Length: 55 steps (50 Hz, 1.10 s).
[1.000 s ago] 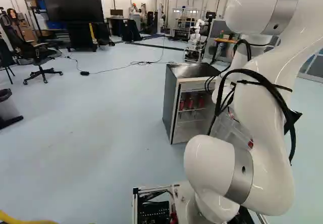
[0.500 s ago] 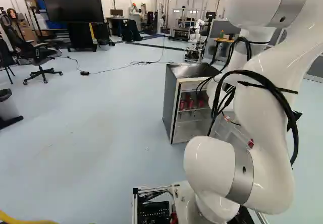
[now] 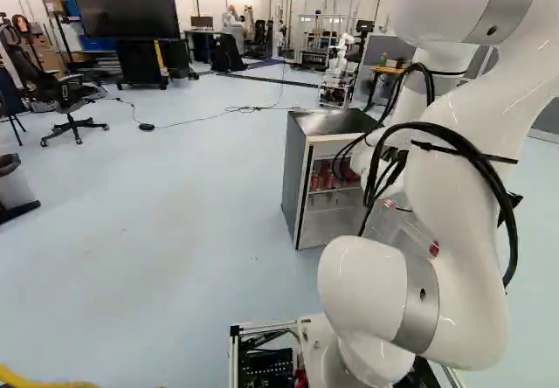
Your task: Grab a drink from the fridge
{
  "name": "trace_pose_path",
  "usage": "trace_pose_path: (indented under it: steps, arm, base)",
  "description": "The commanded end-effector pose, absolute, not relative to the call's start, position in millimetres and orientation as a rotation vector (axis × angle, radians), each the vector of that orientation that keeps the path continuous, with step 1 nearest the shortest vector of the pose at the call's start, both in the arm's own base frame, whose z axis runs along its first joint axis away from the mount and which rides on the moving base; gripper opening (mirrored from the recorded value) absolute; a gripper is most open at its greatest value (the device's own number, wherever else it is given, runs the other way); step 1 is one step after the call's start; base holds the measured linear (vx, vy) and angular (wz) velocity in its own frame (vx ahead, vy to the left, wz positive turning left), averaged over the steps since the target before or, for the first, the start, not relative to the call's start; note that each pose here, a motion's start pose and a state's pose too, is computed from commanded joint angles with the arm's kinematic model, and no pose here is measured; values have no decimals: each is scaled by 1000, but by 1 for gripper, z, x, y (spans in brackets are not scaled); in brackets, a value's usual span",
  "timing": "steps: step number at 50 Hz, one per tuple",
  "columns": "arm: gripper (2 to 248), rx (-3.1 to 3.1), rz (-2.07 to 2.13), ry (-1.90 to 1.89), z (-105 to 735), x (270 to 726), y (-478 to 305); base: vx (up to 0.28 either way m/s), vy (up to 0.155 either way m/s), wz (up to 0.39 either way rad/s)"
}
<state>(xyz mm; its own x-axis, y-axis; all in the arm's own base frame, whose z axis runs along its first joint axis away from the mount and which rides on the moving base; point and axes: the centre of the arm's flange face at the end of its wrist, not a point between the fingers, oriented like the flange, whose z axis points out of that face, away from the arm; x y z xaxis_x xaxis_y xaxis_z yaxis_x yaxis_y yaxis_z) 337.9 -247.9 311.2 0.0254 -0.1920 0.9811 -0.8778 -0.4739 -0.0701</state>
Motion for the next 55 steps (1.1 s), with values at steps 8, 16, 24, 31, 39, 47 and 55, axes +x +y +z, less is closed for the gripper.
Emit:
trace_pose_path:
  steps: [8, 16, 24, 31, 39, 47, 55]
  arm:
    - [247, 1792, 1523, -1022, 304, 344, -244]
    - [247, 1868, 1550, -949, 296, 351, -240]
    - [247, 1944, 1577, -874, 288, 357, -236]
    - [247, 2010, 1600, -807, 281, 362, -232]
    - [247, 2083, 1625, -730, 272, 367, -227]
    - [247, 2156, 1650, -650, 264, 372, -221]
    - [247, 2226, 1674, -569, 255, 377, -215]
  base:
    - [0, 0, 0]
    - [0, 0, 0]
    - [0, 0, 0]
    - [0, 0, 0]
    - [0, 0, 0]
    - [0, 0, 0]
    - [0, 0, 0]
